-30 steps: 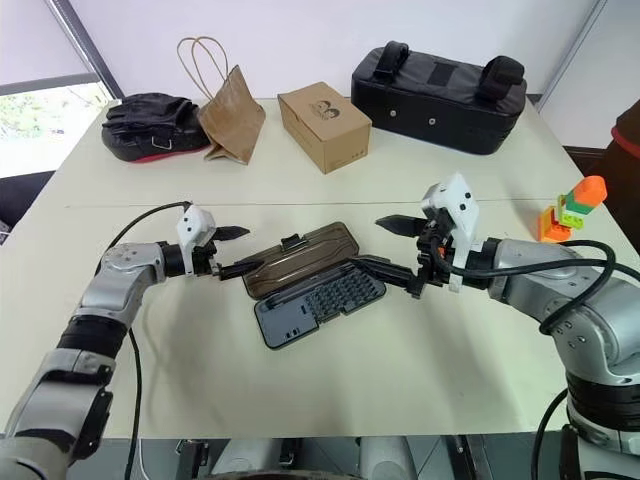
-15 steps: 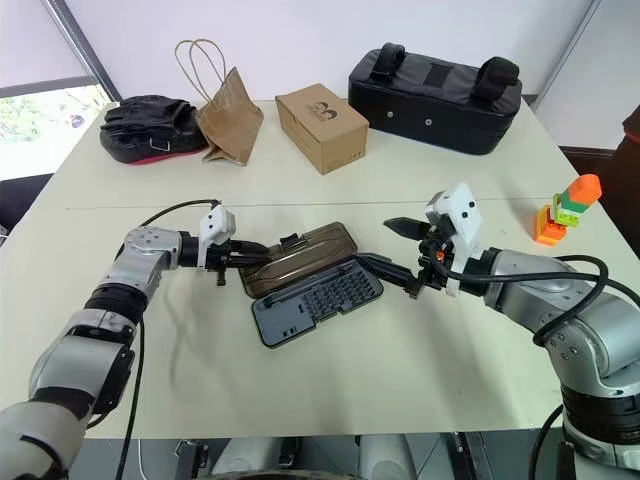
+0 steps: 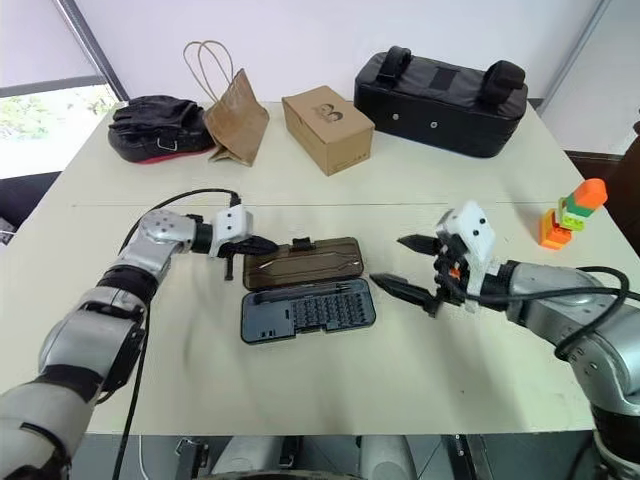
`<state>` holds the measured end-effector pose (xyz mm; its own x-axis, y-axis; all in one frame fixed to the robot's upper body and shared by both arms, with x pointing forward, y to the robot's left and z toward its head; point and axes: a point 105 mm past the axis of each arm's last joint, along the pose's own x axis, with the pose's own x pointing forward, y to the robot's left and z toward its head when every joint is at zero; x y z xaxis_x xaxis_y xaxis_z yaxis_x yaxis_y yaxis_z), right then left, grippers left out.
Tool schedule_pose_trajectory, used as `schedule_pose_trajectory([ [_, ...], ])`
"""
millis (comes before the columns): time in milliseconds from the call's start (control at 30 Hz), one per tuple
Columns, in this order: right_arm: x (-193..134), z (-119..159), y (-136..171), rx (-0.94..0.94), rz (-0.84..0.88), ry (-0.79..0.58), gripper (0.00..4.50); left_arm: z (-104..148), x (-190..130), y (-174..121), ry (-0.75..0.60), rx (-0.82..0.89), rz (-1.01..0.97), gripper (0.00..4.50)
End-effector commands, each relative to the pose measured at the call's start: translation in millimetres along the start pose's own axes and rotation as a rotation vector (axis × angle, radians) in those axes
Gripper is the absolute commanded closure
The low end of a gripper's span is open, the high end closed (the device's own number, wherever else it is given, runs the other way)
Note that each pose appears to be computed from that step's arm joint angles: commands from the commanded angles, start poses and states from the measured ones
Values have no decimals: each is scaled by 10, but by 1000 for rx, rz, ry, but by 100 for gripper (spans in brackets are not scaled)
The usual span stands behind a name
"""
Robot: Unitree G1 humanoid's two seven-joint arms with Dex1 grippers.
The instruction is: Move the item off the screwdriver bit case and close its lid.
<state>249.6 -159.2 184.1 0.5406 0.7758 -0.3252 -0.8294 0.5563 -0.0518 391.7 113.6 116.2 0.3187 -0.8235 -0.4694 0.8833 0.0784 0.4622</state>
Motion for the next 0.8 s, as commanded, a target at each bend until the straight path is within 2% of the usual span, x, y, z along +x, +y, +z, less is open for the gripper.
schedule_pose_trajectory([
  [33,-84,88,88,-89,39,7,0,237,126,140,-15,119,27,447],
  [200,-91,73,73,-99,24,15,0,225,286,97,39,199,16,447],
  [533,-89,-9,70,-65,-18,6,0,148,396,-18,21,119,3,447],
  [633,-82,-10,55,-63,-19,2,0,141,403,4,32,140,31,355],
  [800,-80,-15,24,-63,-19,3,0,175,393,118,40,200,130,103],
])
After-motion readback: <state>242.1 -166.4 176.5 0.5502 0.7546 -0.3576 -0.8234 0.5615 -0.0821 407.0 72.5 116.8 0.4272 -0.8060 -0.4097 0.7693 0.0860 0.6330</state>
